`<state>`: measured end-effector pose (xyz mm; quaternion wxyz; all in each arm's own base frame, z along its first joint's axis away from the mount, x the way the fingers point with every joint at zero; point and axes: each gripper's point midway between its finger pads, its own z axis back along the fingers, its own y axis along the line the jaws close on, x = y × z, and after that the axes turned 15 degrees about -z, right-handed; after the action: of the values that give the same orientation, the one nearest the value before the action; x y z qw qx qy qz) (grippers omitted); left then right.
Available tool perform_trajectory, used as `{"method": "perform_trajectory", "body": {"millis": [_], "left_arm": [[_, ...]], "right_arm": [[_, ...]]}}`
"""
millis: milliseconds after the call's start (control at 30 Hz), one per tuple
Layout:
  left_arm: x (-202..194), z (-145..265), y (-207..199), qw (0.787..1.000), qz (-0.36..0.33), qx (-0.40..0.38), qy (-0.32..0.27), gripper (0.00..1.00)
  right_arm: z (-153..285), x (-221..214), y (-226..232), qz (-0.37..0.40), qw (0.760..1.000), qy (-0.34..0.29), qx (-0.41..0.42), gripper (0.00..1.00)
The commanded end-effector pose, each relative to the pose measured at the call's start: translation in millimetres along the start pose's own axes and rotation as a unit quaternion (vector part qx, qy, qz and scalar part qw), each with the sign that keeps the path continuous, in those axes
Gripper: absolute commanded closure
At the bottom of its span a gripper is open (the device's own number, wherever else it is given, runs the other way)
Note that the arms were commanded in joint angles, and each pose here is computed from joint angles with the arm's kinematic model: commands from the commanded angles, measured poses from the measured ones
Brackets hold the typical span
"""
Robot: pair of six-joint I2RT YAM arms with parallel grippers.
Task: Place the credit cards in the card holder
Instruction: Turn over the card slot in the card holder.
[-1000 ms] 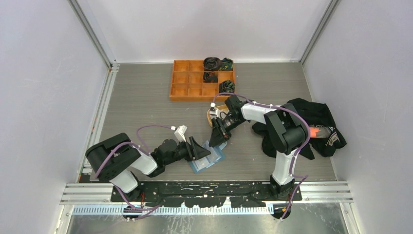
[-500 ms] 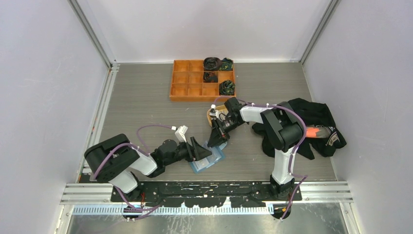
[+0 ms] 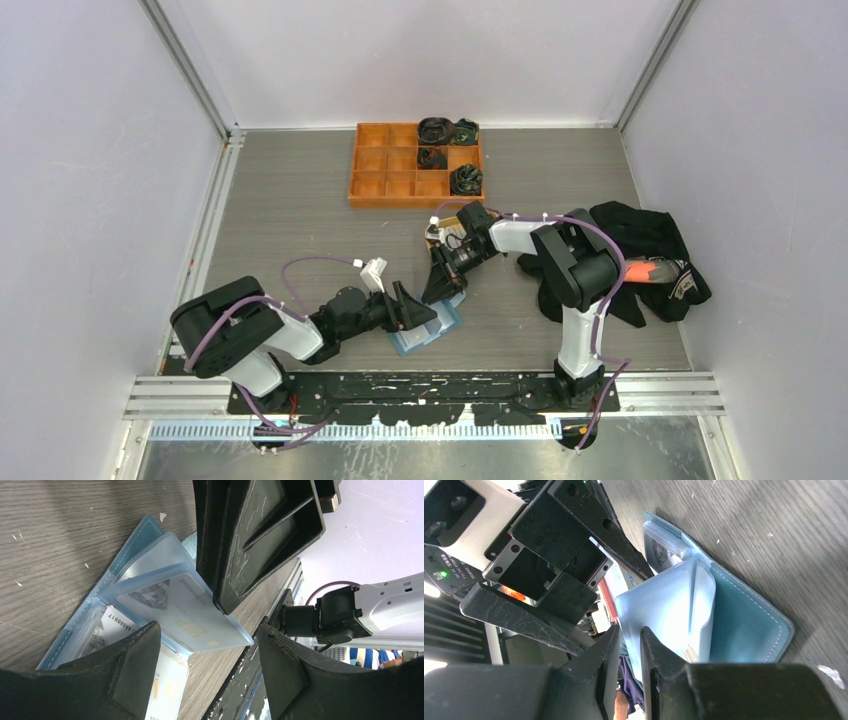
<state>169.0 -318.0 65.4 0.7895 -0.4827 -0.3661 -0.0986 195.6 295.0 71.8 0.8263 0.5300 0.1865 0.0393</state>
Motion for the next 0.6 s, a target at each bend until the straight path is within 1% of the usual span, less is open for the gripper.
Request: {"method": "perform_trajectory", "body": {"millis": [0, 167, 267, 567], "left_arm": [[13.8, -3.8, -5.9, 1.000, -0.012, 0.003, -0.021, 0.29], [12.0, -3.4, -2.8, 1.000, -0.012, 0.014, -0.013, 0.29], [11.6, -2.6, -1.6, 1.000, -0.011, 0.018, -0.012, 0.32], [9.3, -2.9, 0.8, 1.000, -0.010, 0.025, -0.005, 0.43]], "right_arm": [[-3.6, -2.4, 5.7, 0.003, 1.000, 0.011, 0.013, 0.73], [-5.1, -2.9, 4.2, 0.001, 1.000, 0.014, 0.011, 0.76], [-5.2, -2.5, 4.0, 0.000, 1.000, 0.014, 0.010, 0.76], [-5.5, -2.7, 3.1, 0.003, 1.000, 0.015, 0.008, 0.76]]}}
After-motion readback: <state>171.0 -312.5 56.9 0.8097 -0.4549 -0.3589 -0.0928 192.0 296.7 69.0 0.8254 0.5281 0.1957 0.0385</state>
